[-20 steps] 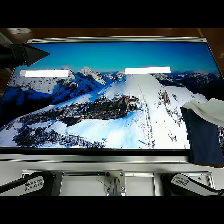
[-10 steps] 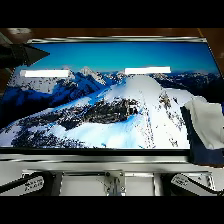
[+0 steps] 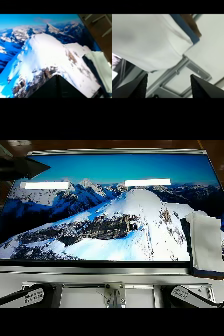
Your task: Fold the shirts.
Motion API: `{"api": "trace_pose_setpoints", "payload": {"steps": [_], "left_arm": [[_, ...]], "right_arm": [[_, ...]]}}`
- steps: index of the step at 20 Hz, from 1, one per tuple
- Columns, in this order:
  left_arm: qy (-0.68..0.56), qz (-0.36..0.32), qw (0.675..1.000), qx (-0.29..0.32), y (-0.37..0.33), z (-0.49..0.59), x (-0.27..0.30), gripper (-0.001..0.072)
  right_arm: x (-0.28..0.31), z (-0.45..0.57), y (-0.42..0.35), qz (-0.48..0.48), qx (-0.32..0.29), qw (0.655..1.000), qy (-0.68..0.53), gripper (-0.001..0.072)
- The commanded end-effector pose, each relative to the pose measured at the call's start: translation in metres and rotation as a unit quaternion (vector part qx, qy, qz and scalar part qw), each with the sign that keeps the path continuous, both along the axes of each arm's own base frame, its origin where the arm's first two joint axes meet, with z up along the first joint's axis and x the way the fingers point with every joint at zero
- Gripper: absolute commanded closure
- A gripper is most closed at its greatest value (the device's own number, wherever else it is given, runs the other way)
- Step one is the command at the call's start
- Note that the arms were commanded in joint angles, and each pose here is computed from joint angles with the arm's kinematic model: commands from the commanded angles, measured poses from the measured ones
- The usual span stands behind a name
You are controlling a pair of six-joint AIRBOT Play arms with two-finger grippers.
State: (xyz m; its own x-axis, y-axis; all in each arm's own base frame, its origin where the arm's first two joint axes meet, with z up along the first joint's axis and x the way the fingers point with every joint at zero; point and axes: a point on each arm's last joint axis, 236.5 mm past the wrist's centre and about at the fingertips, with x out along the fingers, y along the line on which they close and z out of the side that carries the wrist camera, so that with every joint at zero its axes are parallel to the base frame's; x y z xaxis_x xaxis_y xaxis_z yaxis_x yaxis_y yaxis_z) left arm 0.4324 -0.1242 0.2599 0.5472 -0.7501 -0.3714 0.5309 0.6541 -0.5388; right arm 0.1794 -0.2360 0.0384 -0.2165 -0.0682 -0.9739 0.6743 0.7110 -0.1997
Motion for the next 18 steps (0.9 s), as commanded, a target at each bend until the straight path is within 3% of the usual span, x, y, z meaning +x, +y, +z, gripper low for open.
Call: {"api": "trace_pose_setpoints", "payload": {"steps": [1, 2, 4, 5, 6, 7, 11, 18], "left_arm": [[0.090, 0.109, 0.971, 0.191, 0.044, -0.085, 0.018, 0.0674], [0.127, 0.136, 0.949, 0.253, 0.055, -0.112, 0.017, 0.0674], [0.159, 0.112, 0.925, 0.327, 0.041, -0.145, 0.006, 0.0665], [0.167, 0.091, 0.924, 0.333, 0.022, -0.155, 0.002, 0.0456], [0.186, 0.084, 0.922, 0.328, 0.005, -0.164, -0.003, 0.0120], [0.200, 0.068, 0.918, 0.335, -0.006, -0.174, -0.009, 0.0056], [0.249, 0.028, 0.899, 0.358, -0.020, -0.207, -0.025, 0.0056], [0.235, 0.033, 0.904, 0.355, -0.020, -0.207, -0.016, 0.0056]], "right_arm": [[0.089, 0.045, 0.012, 0.083, -0.037, 0.985, -0.147, 0.0068], [0.122, 0.057, 0.034, 0.124, -0.041, 0.972, -0.194, 0.0067], [0.171, 0.067, 0.099, 0.194, -0.011, 0.945, -0.262, 0.0066], [0.182, 0.065, 0.121, 0.206, 0.003, 0.940, -0.271, 0.0034], [0.187, 0.057, 0.138, 0.200, 0.022, 0.942, -0.269, 0.0034], [0.189, 0.048, 0.151, 0.203, 0.041, 0.943, -0.260, 0.0034], [0.190, 0.033, 0.181, 0.233, 0.071, 0.941, -0.234, 0.0035], [0.191, 0.033, 0.188, 0.243, 0.072, 0.939, -0.234, 0.0035]]}}
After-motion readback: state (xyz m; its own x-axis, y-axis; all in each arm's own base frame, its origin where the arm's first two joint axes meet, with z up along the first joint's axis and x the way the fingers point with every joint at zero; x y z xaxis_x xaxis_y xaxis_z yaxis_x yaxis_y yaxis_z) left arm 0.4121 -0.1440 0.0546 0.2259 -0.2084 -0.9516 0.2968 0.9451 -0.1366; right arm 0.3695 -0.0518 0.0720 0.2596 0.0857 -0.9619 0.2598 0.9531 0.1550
